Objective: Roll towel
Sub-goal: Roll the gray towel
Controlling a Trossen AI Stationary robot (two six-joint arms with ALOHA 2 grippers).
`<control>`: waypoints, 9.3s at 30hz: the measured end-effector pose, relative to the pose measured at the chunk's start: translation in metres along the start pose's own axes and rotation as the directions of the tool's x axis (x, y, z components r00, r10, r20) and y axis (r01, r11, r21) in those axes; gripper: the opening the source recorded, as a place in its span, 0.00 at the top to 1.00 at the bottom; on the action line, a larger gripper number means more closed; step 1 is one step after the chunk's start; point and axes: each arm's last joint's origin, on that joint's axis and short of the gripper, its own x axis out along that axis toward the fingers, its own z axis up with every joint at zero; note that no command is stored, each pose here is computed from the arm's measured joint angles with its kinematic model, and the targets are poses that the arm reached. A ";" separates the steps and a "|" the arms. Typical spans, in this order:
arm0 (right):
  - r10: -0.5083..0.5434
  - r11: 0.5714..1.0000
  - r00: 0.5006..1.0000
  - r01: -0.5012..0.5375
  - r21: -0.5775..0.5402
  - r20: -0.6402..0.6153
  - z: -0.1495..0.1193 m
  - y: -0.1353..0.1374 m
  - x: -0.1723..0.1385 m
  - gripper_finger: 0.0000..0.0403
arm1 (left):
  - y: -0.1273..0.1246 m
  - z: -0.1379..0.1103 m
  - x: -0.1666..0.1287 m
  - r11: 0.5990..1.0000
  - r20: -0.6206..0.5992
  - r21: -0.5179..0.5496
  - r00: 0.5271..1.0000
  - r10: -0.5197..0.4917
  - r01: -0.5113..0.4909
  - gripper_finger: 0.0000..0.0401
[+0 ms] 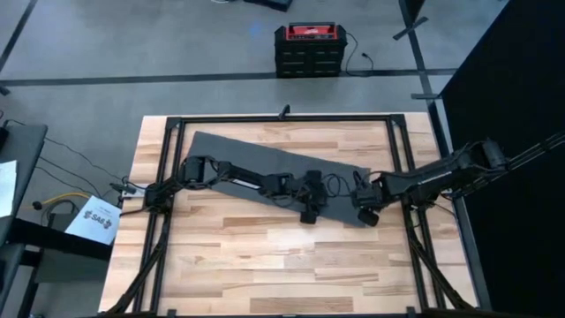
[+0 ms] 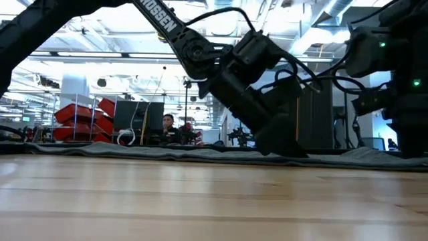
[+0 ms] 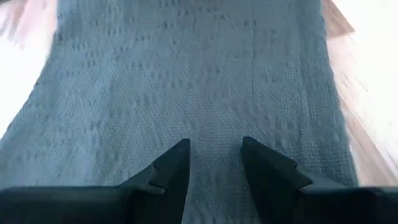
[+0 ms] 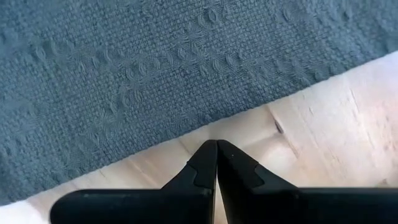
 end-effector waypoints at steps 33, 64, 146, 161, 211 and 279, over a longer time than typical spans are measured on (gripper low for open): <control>0.145 0.989 0.929 -0.124 -0.082 0.340 0.047 0.020 -0.032 1.00 | 0.000 -0.010 0.001 0.998 -0.009 -0.066 1.000 0.003 -0.003 0.67; 0.204 0.978 0.978 -0.205 0.026 0.047 0.018 0.022 -0.031 1.00 | 0.001 -0.012 0.001 0.997 -0.016 -0.071 1.000 -0.002 0.001 0.67; 0.314 0.930 0.933 -0.266 -0.252 0.175 0.048 0.050 -0.056 1.00 | -0.001 -0.011 0.001 0.997 -0.015 -0.074 1.000 -0.001 0.000 0.67; 0.273 0.938 0.946 -0.222 -0.266 0.175 0.060 0.062 -0.012 1.00 | -0.001 -0.009 -0.001 0.998 -0.005 -0.066 1.000 0.000 -0.001 0.67; -0.038 0.999 0.925 0.042 -0.004 0.379 0.114 -0.052 -0.001 1.00 | -0.033 0.001 0.015 0.988 0.216 -0.134 0.975 -0.050 0.081 0.67; 0.024 0.995 0.933 -0.058 0.086 0.359 0.066 -0.062 -0.018 1.00 | -0.029 -0.004 0.016 0.987 0.184 -0.145 0.982 -0.043 0.071 0.67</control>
